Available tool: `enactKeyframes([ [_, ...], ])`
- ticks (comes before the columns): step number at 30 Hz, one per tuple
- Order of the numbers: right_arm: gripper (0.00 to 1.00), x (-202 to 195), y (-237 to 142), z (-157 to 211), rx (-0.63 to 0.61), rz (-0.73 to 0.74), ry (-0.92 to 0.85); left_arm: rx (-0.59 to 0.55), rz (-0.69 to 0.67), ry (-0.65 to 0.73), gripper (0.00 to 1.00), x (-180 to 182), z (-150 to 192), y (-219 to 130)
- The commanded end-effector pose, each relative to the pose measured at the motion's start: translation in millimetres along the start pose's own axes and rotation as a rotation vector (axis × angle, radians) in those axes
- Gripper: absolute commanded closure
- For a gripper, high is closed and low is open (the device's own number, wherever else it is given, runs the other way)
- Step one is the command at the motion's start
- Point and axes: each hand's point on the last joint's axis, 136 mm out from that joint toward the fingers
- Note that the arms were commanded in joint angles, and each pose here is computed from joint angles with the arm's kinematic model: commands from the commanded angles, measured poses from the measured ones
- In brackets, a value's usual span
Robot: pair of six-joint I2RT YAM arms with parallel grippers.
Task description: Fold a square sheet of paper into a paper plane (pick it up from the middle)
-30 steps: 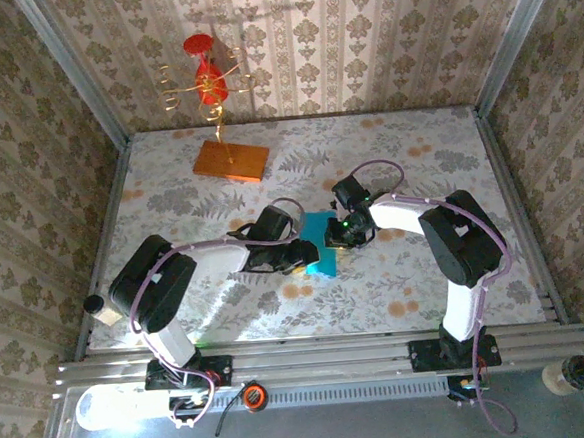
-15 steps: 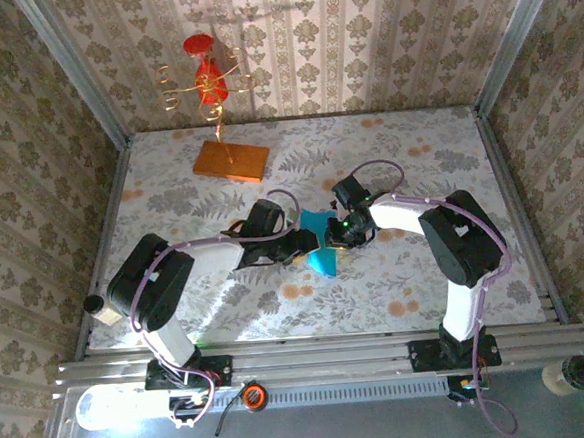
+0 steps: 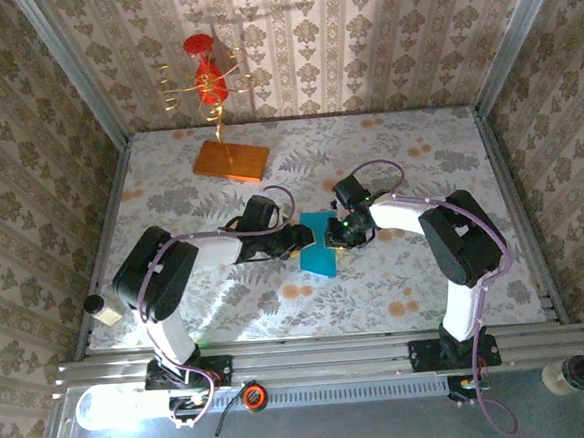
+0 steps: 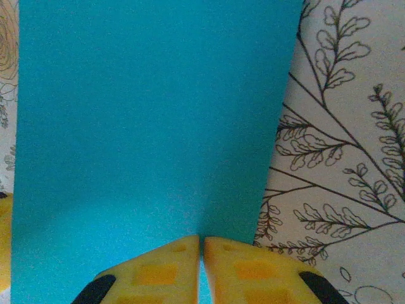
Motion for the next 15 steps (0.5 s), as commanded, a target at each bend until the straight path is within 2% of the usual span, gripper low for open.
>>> enactKeyframes([
  [1, 0.84, -44.6, 24.1, 17.7, 0.062, 0.141, 0.054, 0.004, 0.014, 0.024, 0.55, -4.1, -8.4, -0.5],
  [8, 0.84, -43.9, 24.0, 16.8, 0.062, 0.134, 0.054, 0.019, -0.011, 0.007, 0.66, 2.7, -12.5, 2.5],
  [15, 0.84, -37.1, 19.8, 14.3, 0.051, 0.101, 0.046, 0.025, -0.024, -0.043, 0.83, 11.0, -12.0, 4.9],
])
Point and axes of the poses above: each hand's point on the last joint's axis, 136 mm out from that joint toward the fingers, its own y axis out along the fingers, its own x axis along the line the jaws close on, z = x × y, and after that the axes turned 8 degrees about y, right-handed
